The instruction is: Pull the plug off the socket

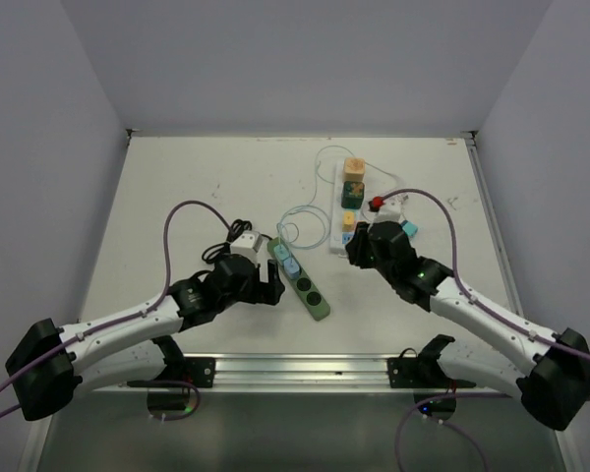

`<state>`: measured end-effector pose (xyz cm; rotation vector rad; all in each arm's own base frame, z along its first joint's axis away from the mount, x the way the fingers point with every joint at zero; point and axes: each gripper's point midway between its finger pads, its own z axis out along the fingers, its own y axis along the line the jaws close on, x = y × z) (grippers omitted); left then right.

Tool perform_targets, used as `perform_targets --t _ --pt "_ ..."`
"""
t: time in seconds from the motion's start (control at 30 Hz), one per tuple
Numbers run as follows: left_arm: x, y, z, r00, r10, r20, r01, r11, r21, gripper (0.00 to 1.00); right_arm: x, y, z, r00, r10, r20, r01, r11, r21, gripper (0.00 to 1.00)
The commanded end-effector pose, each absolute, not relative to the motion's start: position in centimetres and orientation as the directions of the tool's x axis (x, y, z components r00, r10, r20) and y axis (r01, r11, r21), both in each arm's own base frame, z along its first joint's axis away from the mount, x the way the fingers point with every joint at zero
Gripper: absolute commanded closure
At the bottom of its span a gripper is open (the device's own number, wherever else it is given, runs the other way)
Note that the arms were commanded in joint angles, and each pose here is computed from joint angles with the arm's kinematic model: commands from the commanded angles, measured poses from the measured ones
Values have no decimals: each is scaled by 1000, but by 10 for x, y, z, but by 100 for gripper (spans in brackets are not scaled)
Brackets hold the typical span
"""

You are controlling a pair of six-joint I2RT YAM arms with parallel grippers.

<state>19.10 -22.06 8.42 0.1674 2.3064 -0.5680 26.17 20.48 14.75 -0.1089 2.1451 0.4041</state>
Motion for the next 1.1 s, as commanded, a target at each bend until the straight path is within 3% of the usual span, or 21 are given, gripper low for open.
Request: perform_targets --t 0.0,0.1,0.33,0.63,0.83,0.93,1.03,1.07 --pt "204 -207 97 -672 -24 -740 251 933 -259 3 273 155 138 -576 221 -787 -54 950 306 97" --pt "212 -202 106 -655 -22 -755 224 949 -222 3 292 112 125 -572 359 -737 83 920 384 96" --pt "224 -192 119 -618 13 -786 199 970 -140 2 340 78 123 -546 527 -651 179 833 524 96" --pt "239 -187 118 -610 30 -792 187 976 -107 0 418 57 115 -551 542 -634 254 833 491 92" --pt "241 -179 110 -622 33 -782 169 981 -93 0 443 50 79 -587 557 -588 310 825 472 88" --pt "240 -178 107 -625 33 -780 168 981 -93 0 447 50 69 -601 562 -568 320 821 473 83" --pt "239 -177 105 -628 35 -778 168 982 -91 0 449 48 68 -608 562 -561 325 821 470 66" --pt "239 -178 106 -628 36 -777 170 981 -92 0 449 47 67 -610 561 -559 329 822 466 55"
